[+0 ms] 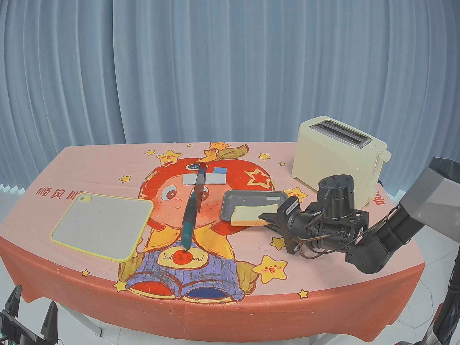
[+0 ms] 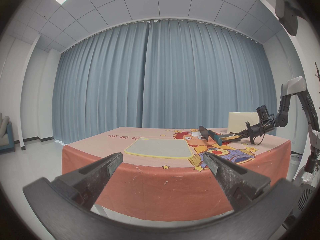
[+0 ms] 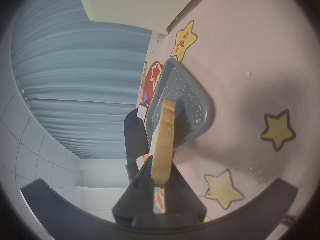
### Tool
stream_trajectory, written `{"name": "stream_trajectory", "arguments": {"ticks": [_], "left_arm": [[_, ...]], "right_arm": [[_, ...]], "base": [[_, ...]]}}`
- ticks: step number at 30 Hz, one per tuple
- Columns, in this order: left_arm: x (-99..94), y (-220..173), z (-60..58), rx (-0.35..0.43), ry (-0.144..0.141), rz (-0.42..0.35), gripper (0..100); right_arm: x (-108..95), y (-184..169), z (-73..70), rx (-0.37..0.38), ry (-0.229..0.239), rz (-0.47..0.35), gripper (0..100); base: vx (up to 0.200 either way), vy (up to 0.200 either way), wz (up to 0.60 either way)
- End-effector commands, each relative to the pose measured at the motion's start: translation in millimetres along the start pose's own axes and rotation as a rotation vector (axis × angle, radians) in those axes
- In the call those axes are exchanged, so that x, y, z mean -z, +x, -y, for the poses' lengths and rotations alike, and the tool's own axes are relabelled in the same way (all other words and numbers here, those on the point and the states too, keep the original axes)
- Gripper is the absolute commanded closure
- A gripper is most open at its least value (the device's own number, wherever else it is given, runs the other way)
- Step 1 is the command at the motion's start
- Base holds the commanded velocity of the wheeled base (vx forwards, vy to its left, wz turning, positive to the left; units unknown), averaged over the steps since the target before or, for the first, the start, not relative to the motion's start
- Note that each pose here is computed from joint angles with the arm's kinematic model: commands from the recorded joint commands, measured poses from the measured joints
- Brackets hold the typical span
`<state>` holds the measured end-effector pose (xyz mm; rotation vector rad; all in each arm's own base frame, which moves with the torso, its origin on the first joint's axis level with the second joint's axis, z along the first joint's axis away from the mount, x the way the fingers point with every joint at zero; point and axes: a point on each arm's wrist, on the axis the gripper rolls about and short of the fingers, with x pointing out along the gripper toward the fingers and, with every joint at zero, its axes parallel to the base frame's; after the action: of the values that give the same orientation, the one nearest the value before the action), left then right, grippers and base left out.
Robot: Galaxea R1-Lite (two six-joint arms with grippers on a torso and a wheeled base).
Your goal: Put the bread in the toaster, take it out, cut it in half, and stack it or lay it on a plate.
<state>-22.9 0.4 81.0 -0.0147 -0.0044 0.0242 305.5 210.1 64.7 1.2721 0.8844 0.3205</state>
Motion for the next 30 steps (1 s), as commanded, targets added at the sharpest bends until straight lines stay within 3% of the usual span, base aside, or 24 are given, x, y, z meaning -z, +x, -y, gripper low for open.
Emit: {"name": "stream_trajectory", "arguments": {"ticks": [1, 12, 20, 30], "left_arm": [[5.0, 0.9, 0.0, 0.000, 0.000, -0.012, 0], [5.0, 0.9, 0.0, 0.000, 0.000, -0.012, 0], [5.0, 0.9, 0.0, 0.000, 0.000, -0.012, 0], [5.0, 0.9, 0.0, 0.000, 0.000, -0.012, 0]], "right_arm": [[0.7, -3.4, -7.9, -0.020, -0.005, 0.000, 100], [-0.4, -16.4, -24.3, -0.072, -0.015, 0.010, 100], [1.2, -43.4, -55.6, -0.178, -0.040, 0.023, 100], [4.8, -59.9, -65.5, -0.223, -0.070, 0.028, 100]], "base": [[0.000, 0.000, 0.00], [0.000, 0.000, 0.00], [0.000, 0.000, 0.00], [0.000, 0.000, 0.00]]}}
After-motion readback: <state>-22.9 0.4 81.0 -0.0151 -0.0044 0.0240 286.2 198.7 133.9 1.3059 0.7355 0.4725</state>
